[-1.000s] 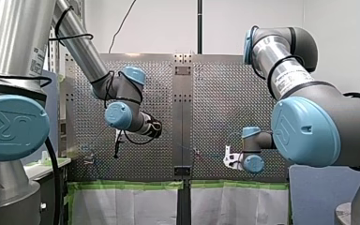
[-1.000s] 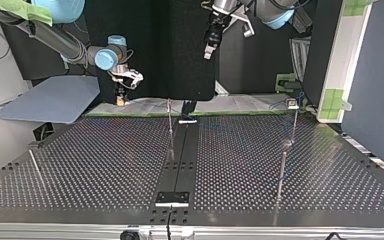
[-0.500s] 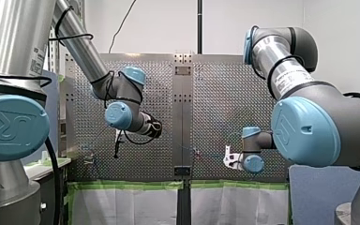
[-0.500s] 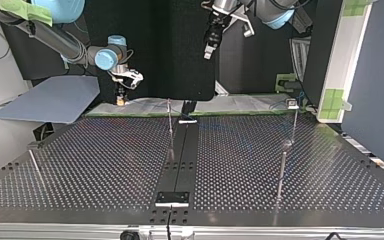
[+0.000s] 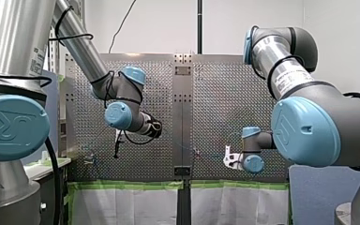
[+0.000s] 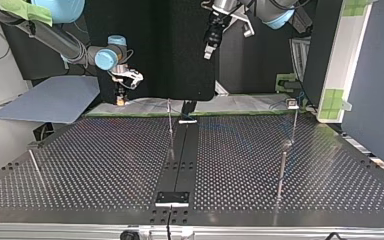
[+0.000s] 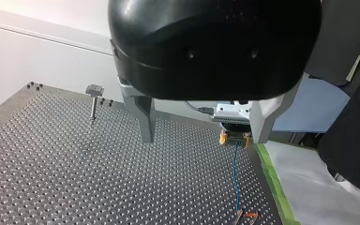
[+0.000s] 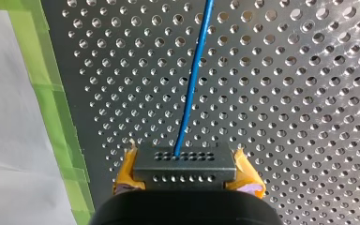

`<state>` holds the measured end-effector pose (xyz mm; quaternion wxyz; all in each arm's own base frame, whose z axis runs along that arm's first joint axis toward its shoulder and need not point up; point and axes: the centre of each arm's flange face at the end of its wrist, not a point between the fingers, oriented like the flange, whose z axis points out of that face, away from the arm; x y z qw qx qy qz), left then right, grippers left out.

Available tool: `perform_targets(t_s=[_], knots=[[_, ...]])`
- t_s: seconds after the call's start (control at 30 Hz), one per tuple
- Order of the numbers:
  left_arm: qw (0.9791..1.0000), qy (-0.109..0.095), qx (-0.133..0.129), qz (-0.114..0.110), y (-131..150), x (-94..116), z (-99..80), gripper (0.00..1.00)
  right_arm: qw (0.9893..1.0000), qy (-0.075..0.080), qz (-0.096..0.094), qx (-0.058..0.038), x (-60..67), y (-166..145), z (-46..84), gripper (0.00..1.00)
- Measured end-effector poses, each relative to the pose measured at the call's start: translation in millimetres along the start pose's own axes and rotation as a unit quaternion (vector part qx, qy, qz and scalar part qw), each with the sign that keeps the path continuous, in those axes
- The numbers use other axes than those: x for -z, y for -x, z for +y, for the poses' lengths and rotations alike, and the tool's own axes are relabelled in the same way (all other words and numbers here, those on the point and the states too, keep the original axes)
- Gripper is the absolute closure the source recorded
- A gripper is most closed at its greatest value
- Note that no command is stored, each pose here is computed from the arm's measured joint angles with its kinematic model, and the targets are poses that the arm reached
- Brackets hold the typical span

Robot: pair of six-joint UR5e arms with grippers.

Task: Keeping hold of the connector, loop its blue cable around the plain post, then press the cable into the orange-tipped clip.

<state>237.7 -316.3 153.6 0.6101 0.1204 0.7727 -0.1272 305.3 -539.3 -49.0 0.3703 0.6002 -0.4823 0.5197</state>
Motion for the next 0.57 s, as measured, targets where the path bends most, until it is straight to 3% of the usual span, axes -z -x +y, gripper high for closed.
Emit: perform_targets(t_s=[0.57], knots=[[1.0,0.0,0.0,0.0,0.0,0.0,0.0,0.01,1.0,0.0,0.0,0.0,0.1,0.0,0.0,0.87]])
